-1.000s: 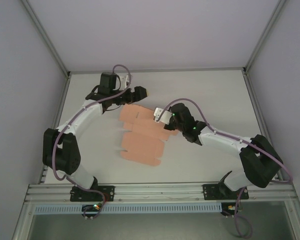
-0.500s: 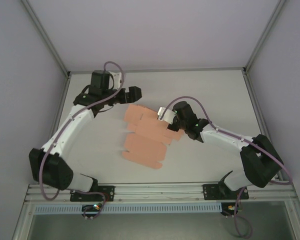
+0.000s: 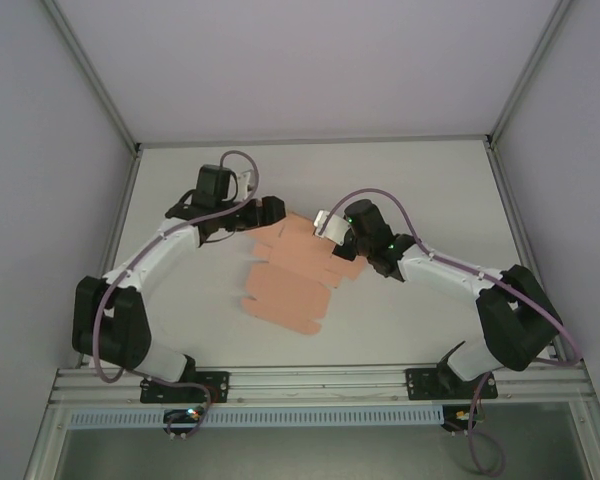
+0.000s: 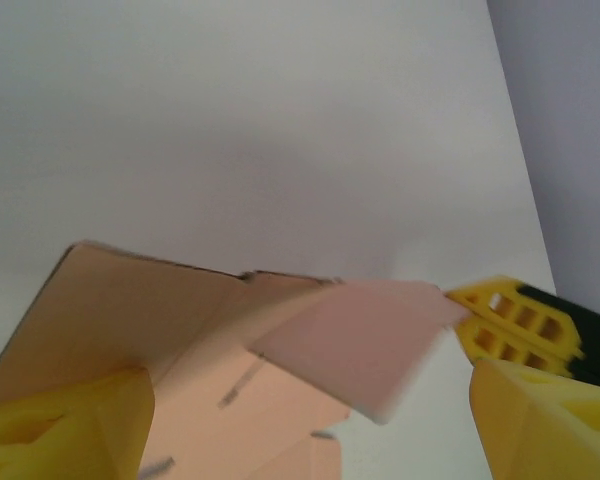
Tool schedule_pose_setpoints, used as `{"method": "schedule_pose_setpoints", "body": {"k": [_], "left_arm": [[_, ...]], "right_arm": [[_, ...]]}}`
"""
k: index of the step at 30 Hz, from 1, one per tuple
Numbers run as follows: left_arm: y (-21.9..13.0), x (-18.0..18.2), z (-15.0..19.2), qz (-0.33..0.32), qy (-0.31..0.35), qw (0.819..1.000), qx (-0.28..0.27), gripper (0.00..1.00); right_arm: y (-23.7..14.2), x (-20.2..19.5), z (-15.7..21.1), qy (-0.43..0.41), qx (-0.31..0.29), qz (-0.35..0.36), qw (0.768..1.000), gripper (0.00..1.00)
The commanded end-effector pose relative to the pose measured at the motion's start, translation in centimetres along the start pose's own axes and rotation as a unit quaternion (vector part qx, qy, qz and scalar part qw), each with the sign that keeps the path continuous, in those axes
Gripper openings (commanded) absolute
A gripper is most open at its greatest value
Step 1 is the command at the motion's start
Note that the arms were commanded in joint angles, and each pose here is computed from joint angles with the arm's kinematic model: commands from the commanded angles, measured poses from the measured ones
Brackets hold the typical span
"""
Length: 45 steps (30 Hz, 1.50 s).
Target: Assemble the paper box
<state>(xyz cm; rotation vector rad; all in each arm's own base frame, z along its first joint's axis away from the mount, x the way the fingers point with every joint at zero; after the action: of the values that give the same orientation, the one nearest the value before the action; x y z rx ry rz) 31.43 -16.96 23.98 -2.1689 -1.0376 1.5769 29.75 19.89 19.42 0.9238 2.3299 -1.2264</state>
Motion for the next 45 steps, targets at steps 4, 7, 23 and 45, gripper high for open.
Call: {"method": "schedule_pose_setpoints", "body": {"k": [4, 7, 23, 45], "left_arm": [[1.8, 1.1, -1.9, 0.069, -0.016, 0.997, -0.018, 0.81], [2.3, 0.5, -1.7, 0.088, -0.004, 0.996, -0.003, 0.78], [-0.8, -2.6, -0.9, 0.014, 0.071, 0.997, -0.028, 0.56], [5.2, -4.6, 2.5, 0.029, 0.053, 0.998, 0.010, 0.36]], "right_arm": [[-1.3, 0.8, -0.7, -0.009, -0.054, -0.024, 0.998, 0.00], [-0.8, 0.6, -0.5, -0.009, -0.036, -0.010, 0.999, 0.00], [-0.1, 0.0, 0.0, -0.010, 0.005, 0.028, 1.000, 0.00], [-1.4, 0.9, -1.7, 0.001, -0.021, 0.055, 0.998, 0.00]]}}
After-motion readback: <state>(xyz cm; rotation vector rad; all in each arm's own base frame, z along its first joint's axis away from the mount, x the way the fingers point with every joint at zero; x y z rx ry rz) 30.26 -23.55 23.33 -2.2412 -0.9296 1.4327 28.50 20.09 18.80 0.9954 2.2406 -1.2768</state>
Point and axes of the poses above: each hand's point on the last joint's axis, 136 mm out from that joint toward the fingers, its own y axis out along the fingers, its own x axis along the line the jaws close on, z = x × y, the point moved 9 cm from there along -y, back along the fingers, and after that the axes turned 7 degrees about -y, right-handed, at the moved point
